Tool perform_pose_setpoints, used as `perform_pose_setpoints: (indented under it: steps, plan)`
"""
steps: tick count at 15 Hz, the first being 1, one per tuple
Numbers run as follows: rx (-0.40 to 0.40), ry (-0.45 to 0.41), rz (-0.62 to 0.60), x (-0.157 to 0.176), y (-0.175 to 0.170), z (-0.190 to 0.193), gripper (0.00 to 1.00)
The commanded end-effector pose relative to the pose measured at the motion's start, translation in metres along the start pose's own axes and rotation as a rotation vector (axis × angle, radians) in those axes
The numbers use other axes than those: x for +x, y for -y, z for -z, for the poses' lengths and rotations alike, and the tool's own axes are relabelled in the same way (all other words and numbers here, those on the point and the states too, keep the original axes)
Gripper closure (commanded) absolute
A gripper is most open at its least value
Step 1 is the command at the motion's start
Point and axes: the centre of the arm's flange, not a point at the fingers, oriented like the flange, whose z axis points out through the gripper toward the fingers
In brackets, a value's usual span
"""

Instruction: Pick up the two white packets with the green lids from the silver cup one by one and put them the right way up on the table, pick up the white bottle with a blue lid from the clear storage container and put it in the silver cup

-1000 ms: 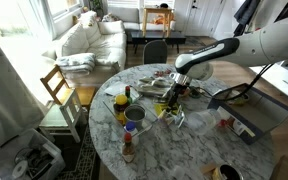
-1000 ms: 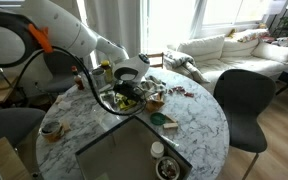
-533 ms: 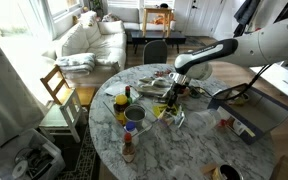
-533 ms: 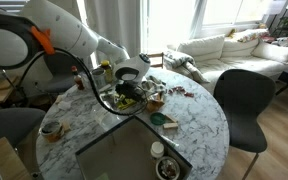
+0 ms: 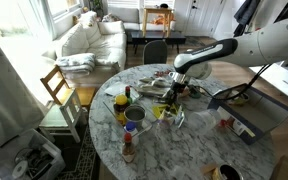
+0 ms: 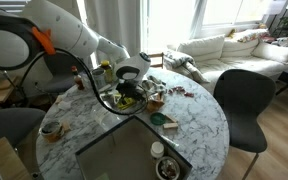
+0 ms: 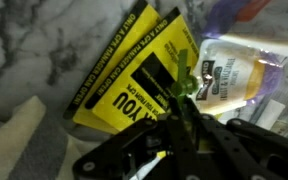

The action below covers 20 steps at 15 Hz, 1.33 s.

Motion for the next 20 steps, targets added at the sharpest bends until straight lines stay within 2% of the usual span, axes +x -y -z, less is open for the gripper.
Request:
perform_pose_setpoints:
  steps: [1,6,10,17,20]
  plan:
    - [-0.021,0.016,-0.018,0.01,0.012,0.017,1.0]
    - [-0.089,0.036,-0.01,0.024,0.052,0.042,0.99]
    - [-0.094,0.055,-0.005,0.03,0.086,0.052,0.99]
    - [-0.175,0.092,0.021,0.029,0.135,0.056,0.99]
    - [-0.159,0.109,0.038,0.024,0.153,0.052,0.99]
